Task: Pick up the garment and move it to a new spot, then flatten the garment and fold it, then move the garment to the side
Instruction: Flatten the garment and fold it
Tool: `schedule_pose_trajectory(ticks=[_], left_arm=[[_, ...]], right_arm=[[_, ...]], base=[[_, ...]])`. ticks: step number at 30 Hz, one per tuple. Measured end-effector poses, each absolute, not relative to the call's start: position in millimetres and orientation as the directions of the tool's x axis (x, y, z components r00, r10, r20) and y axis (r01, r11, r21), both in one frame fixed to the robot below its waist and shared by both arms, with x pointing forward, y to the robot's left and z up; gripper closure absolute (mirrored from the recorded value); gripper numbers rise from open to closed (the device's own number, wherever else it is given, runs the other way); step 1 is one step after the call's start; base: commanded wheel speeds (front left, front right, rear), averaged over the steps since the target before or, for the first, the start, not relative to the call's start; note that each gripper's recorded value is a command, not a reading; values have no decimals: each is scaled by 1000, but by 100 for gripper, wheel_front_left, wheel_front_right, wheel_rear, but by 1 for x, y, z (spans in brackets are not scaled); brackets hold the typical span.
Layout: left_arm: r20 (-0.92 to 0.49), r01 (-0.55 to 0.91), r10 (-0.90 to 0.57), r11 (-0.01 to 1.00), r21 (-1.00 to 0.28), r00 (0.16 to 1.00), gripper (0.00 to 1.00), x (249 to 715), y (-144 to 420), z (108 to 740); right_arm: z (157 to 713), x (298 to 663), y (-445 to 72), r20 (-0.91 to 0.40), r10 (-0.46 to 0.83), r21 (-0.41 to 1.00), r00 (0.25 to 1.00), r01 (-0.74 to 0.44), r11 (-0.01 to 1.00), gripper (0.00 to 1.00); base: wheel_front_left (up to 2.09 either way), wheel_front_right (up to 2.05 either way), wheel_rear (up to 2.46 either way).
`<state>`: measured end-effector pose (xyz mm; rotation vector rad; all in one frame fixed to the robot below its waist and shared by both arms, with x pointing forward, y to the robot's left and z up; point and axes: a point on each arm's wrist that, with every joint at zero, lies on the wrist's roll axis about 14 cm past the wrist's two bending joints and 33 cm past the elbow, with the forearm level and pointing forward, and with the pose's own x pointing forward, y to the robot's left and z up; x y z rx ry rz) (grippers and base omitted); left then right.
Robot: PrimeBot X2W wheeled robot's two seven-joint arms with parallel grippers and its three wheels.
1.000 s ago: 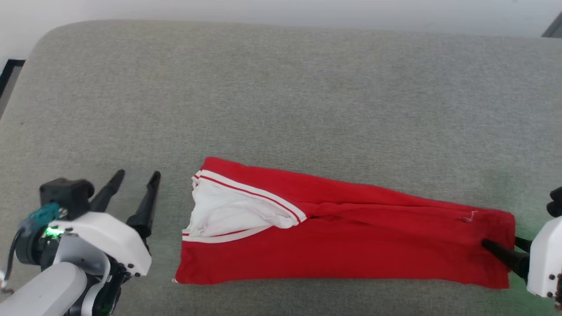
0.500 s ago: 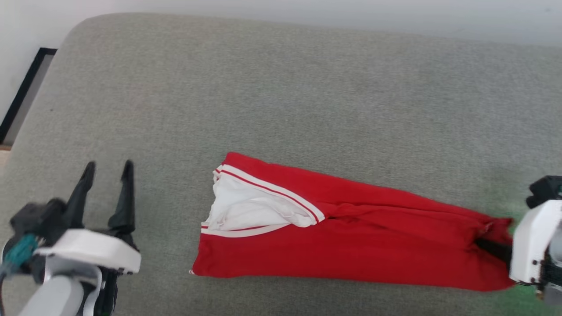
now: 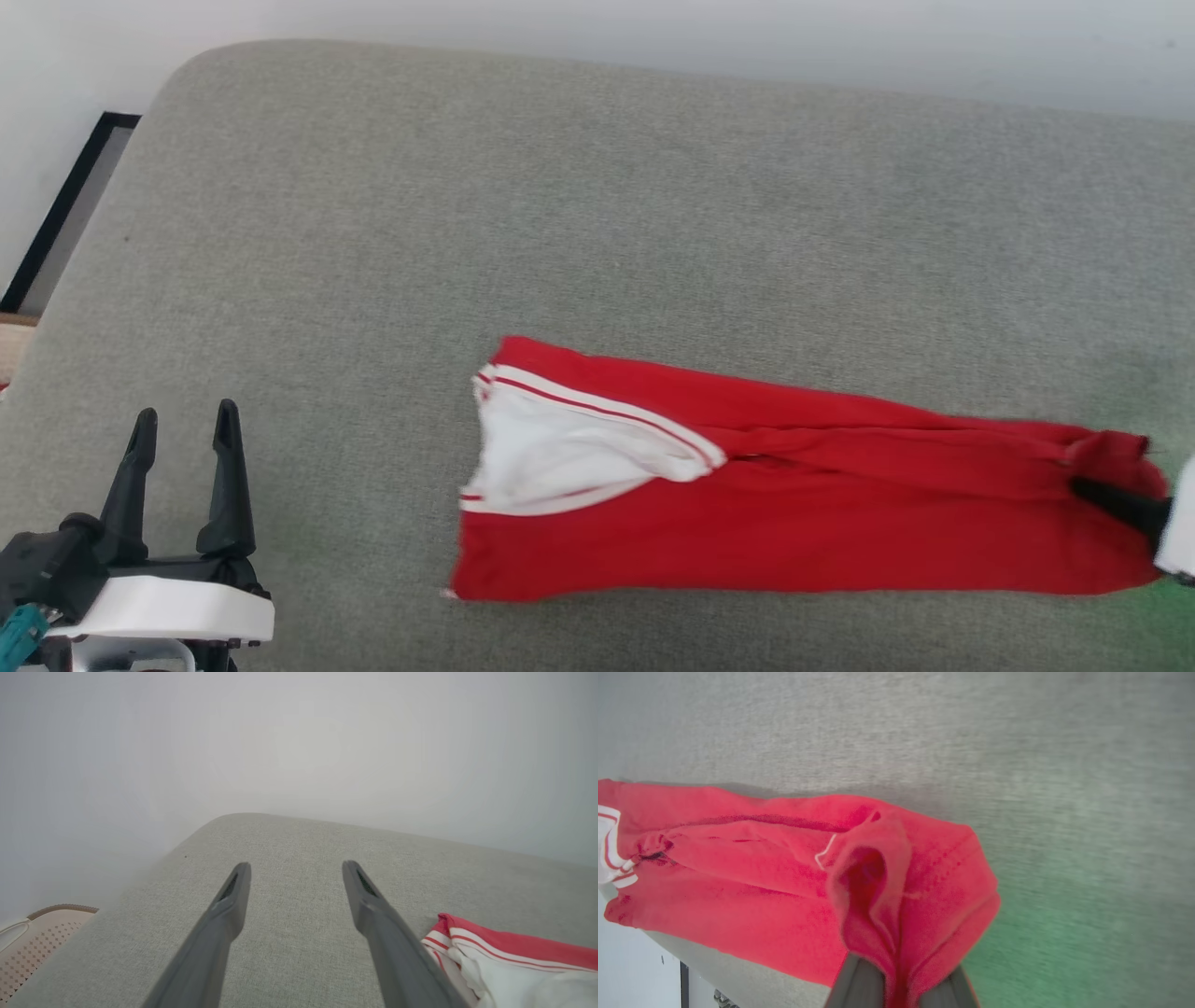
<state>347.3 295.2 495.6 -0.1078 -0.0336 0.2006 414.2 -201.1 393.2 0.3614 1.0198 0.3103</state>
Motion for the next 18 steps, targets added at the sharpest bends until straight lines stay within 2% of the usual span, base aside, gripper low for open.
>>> schedule_pose_trajectory(ticks=[10,14,18], left_arm=[[41,-142,147,984,-107,988,0,362,274,496],[43,-102,107,989,-109,993,0,370,262,495],[44,-79,84,990,-115,995,0,377,255,495]], right_arm=[[402,415,-307,-796,160,300,584,150,942,100],[405,413,-341,-802,60,234,594,220,947,100],[407,410,-357,-807,18,207,590,255,945,100]], base=[[0,0,0],[0,0,0],[0,0,0]])
